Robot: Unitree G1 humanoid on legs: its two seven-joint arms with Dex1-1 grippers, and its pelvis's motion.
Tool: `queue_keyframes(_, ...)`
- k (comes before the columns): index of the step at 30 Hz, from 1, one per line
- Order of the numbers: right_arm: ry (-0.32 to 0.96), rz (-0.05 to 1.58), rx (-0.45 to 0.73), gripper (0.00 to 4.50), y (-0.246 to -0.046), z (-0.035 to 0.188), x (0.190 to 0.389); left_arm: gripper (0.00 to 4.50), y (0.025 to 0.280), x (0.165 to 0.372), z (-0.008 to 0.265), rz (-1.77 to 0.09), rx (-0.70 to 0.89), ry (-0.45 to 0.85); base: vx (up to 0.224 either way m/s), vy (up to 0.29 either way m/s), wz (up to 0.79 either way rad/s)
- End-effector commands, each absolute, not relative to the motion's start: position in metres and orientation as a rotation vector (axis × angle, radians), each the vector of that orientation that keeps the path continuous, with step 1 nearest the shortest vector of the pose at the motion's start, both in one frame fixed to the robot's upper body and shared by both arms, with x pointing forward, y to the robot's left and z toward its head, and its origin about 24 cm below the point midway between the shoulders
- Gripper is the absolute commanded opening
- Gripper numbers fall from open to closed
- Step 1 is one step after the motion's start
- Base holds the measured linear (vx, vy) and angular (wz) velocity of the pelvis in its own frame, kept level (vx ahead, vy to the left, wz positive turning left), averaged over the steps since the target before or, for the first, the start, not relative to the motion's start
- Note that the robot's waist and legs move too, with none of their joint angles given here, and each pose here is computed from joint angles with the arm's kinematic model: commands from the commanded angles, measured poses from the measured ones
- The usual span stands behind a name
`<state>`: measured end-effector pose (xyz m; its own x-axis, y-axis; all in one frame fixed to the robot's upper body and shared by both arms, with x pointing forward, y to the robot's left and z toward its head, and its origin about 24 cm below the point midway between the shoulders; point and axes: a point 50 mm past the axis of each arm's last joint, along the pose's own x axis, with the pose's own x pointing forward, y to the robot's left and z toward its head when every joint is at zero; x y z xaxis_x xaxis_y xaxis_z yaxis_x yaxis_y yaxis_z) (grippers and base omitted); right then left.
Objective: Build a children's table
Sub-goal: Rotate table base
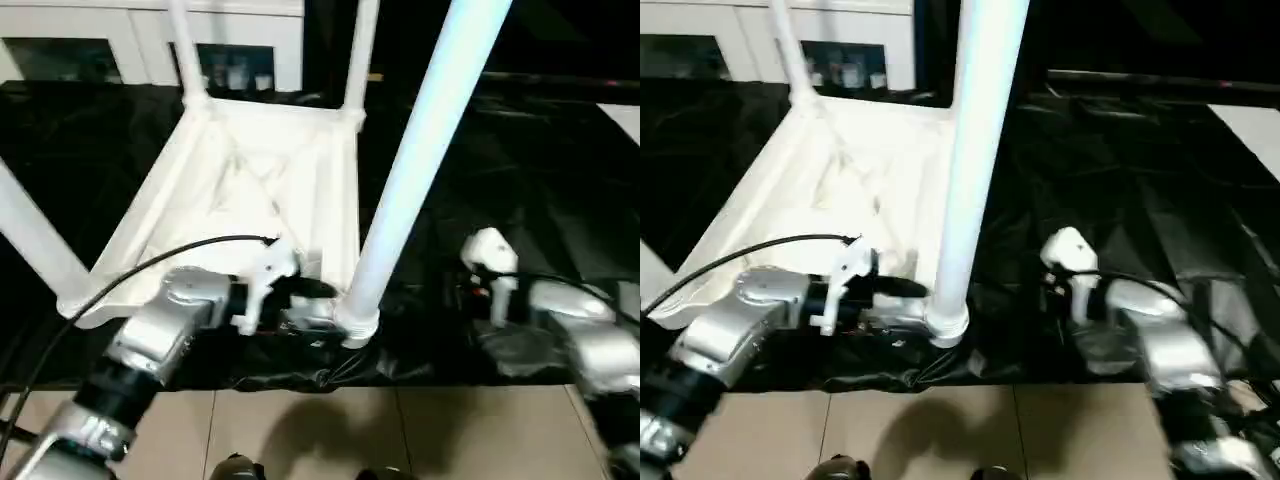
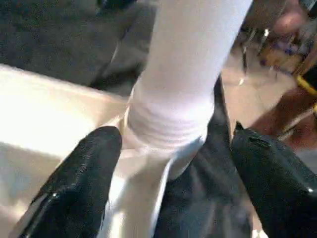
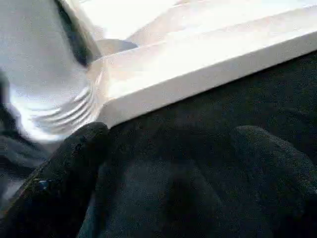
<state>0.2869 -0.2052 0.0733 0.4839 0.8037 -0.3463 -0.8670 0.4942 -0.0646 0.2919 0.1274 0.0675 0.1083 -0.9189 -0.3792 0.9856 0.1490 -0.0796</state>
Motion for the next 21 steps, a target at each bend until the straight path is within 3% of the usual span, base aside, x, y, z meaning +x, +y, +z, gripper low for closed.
queue_keyframes(1, 0.275, 1.057, -0.251, 4.5, -0.205, 0.083, 0.284, 3.72, 0.125, 0.294, 0.072, -1.461, 0.261, 0.377, 0.0, 0.0, 0.0)
queue_keyframes(6, 0.321, 1.113, -0.282, 4.5, -0.211, 0.094, 0.266, 3.38, 0.138, 0.297, 0.068, -1.498, 0.338, 0.444, 0.0, 0.0, 0.0)
queue_keyframes(9, 0.333, 1.12, -0.285, 4.5, -0.211, 0.094, 0.263, 3.29, 0.139, 0.298, 0.066, -1.497, 0.353, 0.45, 0.0, 0.0, 0.0)
queue_keyframes(11, 0.342, 1.128, -0.278, 4.5, -0.211, 0.095, 0.261, 2.91, 0.14, 0.299, 0.065, -1.492, 0.364, 0.452, 0.0, 0.0, 0.0)
queue_keyframes(14, 0.351, 1.136, -0.265, 4.5, -0.21, 0.096, 0.259, 2.81, 0.141, 0.301, 0.063, -1.48, 0.382, 0.454, 0.0, 0.0, 0.0)
queue_keyframes(16, 0.351, 1.136, -0.265, 4.5, -0.21, 0.096, 0.259, 2.47, 0.141, 0.301, 0.063, -1.48, 0.382, 0.454, 0.0, 0.0, 0.0)
queue_keyframes(21, 0.385, 1.144, -0.264, 4.5, -0.208, 0.096, 0.254, 2.08, 0.148, 0.308, 0.062, -1.45, 0.421, 0.463, 0.0, 0.0, 0.0)
